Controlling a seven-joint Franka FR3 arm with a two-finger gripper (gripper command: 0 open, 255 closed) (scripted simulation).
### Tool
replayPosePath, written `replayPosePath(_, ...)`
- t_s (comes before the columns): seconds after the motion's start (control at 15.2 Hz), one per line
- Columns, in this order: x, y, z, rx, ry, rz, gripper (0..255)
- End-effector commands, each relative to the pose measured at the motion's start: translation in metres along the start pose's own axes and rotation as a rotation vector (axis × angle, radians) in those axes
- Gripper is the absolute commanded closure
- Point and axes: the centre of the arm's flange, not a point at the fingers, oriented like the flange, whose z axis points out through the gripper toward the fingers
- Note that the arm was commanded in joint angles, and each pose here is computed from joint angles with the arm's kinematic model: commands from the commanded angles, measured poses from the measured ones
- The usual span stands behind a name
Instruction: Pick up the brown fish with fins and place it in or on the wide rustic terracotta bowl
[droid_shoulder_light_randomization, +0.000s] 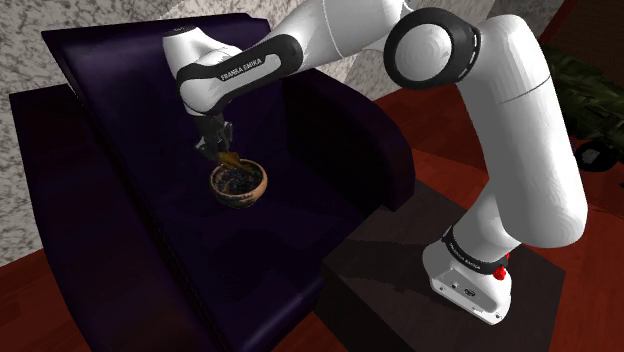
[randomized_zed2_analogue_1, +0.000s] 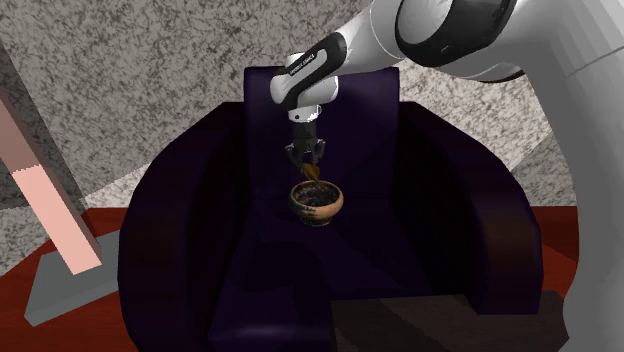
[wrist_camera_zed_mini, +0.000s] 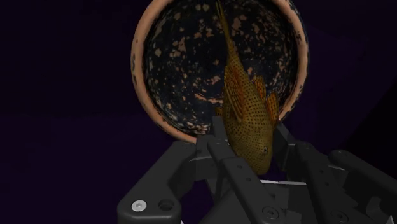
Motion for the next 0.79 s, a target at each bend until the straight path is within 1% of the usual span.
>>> replayPosePath(0.0,0.006,0.005,0.007,0.000,0.000,-0.001,255)
replayPosePath(0.66,0.011,0.004,0.060,0.000,0.000,-0.001,255)
replayPosePath(0.73,0.011,0.004,0.060,0.000,0.000,-0.001,255)
